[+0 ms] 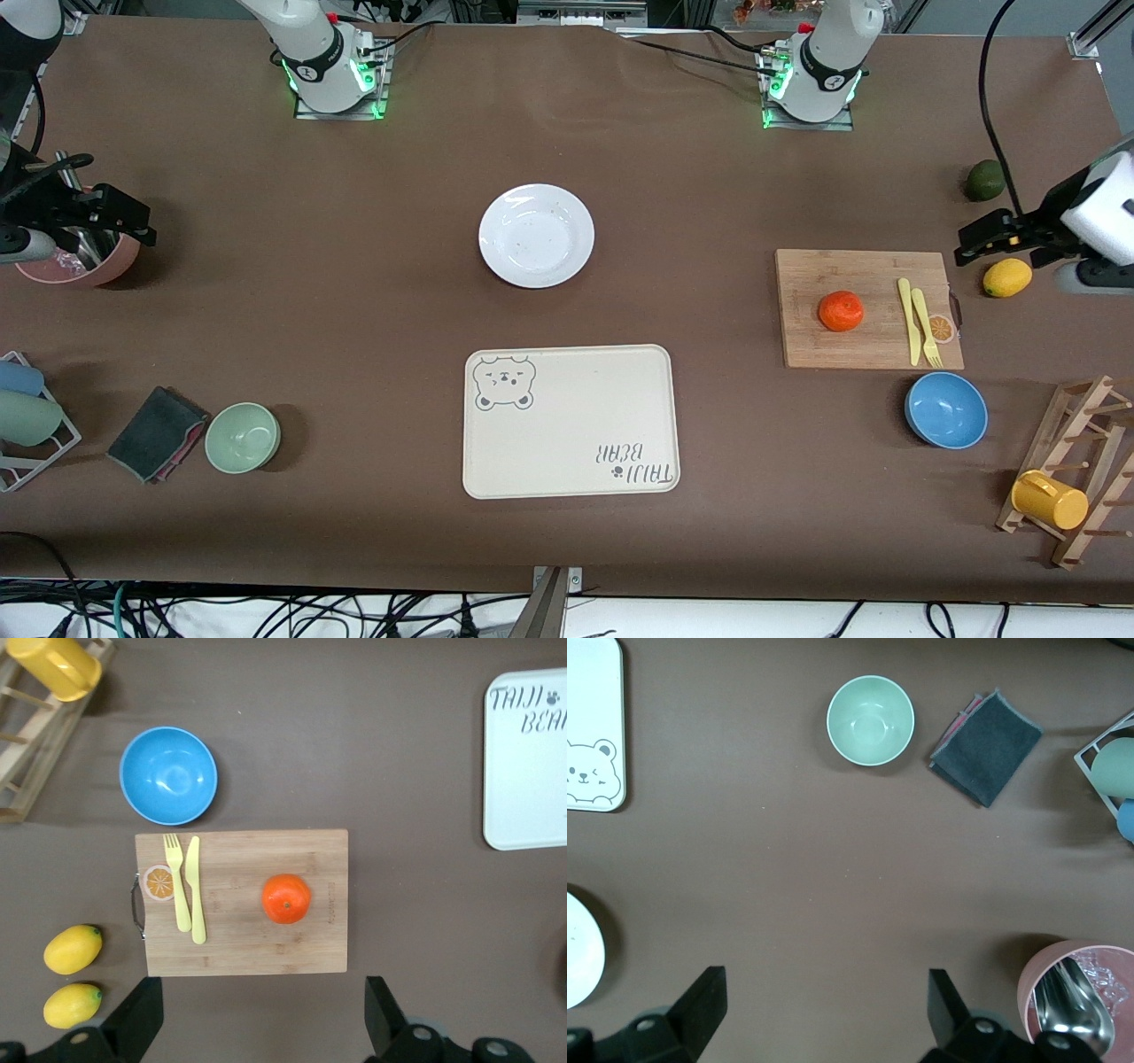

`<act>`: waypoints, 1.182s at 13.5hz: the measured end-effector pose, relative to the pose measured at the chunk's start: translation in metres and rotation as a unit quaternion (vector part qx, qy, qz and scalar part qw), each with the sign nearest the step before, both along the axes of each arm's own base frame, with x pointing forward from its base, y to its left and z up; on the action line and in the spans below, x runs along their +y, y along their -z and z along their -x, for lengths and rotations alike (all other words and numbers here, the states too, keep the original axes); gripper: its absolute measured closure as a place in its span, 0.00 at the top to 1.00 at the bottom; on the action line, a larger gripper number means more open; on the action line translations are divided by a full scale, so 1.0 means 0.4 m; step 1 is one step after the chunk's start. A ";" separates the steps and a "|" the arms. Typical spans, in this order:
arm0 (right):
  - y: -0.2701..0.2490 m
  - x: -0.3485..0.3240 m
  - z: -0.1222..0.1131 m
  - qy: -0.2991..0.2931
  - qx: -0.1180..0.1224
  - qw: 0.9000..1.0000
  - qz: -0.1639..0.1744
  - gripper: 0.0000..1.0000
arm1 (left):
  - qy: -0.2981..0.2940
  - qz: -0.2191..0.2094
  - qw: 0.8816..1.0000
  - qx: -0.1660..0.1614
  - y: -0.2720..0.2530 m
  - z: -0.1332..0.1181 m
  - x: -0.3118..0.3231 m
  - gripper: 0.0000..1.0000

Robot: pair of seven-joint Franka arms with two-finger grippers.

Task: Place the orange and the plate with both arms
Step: 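Reach the left gripper down to the orange on the cutting board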

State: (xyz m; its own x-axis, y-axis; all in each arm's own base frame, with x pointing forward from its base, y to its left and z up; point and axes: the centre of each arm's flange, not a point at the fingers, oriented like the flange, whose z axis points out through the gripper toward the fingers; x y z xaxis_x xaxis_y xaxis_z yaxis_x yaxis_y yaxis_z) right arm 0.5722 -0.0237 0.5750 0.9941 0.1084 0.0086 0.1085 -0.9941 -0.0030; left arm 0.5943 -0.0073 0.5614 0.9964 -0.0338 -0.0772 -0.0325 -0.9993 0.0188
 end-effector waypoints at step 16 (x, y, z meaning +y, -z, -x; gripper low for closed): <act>0.005 -0.001 0.006 0.001 0.012 1.000 -0.001 1.00 | 0.022 -0.017 0.996 0.087 0.701 0.000 -0.027 1.00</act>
State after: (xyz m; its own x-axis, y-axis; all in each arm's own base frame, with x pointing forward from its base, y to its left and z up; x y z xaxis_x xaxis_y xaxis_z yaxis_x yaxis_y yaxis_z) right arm 0.5697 -0.0242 0.5731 0.9941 0.1074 -0.0144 0.1073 -0.9942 -0.0065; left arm 0.5943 -0.0182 0.2811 0.9657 -0.0710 -0.2497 -0.0749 -0.9972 -0.0061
